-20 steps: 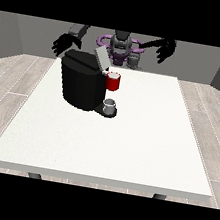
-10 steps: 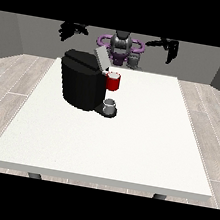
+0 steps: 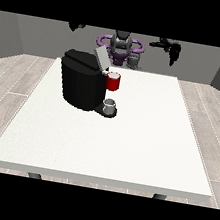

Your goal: Insert the coffee pod into the coffee machine and close the lid

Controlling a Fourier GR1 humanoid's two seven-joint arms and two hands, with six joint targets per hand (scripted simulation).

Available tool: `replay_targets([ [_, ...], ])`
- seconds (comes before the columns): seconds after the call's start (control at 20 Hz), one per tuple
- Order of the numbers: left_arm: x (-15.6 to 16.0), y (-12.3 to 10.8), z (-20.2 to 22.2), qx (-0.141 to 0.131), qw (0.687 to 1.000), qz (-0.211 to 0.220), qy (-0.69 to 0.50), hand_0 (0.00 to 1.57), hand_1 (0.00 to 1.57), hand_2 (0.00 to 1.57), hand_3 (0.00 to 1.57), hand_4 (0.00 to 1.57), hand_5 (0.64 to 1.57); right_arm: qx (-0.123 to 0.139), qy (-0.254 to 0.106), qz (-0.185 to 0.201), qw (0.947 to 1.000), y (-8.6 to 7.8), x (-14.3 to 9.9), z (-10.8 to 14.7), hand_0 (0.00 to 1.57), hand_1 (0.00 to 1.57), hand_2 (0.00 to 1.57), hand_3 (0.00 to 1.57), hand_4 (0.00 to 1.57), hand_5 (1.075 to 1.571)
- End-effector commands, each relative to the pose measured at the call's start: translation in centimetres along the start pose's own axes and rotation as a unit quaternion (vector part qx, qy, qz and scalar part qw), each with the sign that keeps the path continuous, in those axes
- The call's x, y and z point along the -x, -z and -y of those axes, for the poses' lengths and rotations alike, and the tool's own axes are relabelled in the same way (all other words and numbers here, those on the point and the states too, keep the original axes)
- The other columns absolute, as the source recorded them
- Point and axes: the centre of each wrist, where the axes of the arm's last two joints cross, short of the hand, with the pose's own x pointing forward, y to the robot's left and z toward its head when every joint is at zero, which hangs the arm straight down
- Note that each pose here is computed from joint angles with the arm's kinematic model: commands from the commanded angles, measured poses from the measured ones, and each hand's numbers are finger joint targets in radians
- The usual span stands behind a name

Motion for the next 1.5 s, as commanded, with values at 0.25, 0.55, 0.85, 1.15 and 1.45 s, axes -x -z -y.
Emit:
replay_targets([
  [0.25,-1.6,-1.0,2.6,0.024,0.999,0.023,-0.018,0.00,0.00,0.00,0.00,0.00,1.571,-0.039,-0.040,0.030,0.9980,2.1,-0.8,-3.2,0.00,0.00,0.00,0.00,0.22,1.571],
  [0.55,-1.9,-3.6,0.0,-0.022,0.999,0.041,-0.024,0.00,0.00,0.00,0.00,0.00,1.571,-0.082,-0.019,0.047,0.9953,3.2,-3.2,-4.3,0.00,0.00,0.00,0.00,0.00,1.571],
  [0.85,-4.6,-3.7,0.0,0.004,0.998,0.060,-0.009,0.00,0.00,0.00,0.00,0.00,1.571,-0.044,-0.006,0.032,0.9985,6.2,-3.8,-0.8,0.00,0.00,0.00,0.00,0.00,1.571],
  [1.15,-6.4,-3.9,0.6,-0.028,0.997,0.073,0.001,0.00,0.00,0.00,0.00,0.00,1.571,-0.086,-0.002,0.041,0.9954,6.9,-2.7,-3.7,0.00,0.00,0.00,0.00,0.00,1.571],
  [1.45,-5.6,-5.3,0.1,-0.029,0.996,0.088,-0.012,0.00,0.00,0.00,0.00,0.00,1.571,-0.082,-0.026,0.041,0.9955,8.2,-2.7,-3.9,0.00,0.00,0.00,0.00,0.00,1.571],
])
